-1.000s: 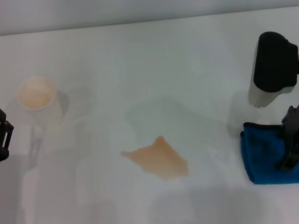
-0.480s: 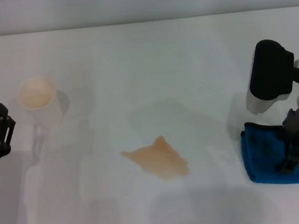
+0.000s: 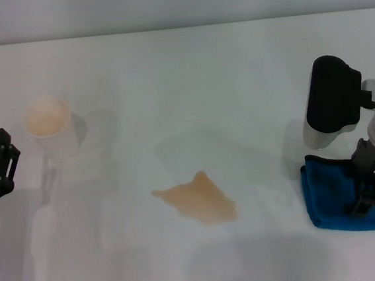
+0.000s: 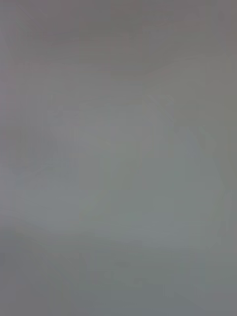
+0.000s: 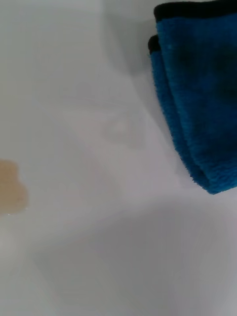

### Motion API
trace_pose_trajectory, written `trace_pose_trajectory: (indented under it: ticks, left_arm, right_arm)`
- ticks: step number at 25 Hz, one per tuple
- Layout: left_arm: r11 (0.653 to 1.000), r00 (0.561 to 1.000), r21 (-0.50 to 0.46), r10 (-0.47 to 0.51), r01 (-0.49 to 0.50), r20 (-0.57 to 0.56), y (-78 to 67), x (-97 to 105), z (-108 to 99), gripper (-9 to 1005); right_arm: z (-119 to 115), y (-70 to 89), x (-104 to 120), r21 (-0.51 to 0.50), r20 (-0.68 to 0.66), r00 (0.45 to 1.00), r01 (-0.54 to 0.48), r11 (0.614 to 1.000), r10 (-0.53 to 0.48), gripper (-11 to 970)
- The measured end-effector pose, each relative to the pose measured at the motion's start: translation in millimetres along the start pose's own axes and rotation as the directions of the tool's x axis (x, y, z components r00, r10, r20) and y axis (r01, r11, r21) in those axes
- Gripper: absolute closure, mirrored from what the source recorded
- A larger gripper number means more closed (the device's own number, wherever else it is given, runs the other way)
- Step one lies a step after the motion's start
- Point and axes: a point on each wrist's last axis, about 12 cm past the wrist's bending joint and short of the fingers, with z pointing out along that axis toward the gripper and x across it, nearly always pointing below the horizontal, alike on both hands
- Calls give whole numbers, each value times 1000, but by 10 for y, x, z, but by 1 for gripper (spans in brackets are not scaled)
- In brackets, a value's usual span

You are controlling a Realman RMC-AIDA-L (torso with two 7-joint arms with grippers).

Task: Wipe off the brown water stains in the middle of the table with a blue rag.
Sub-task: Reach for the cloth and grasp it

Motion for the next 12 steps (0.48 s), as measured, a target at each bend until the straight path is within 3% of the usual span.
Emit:
trace_pose_trajectory:
  ticks: [8,12]
  left_arm:
    - [1000,1000,-2,1,-1,-3,5,5,-14,135]
    - [1000,1000,-1,-1,1,-4,0,5,-17,135]
  right_arm:
    - [-10,10,4,-10,-7,1000,-4,1000,4,250]
    - [-12,12,5,-14,-6,1000,-6,1000,6,304]
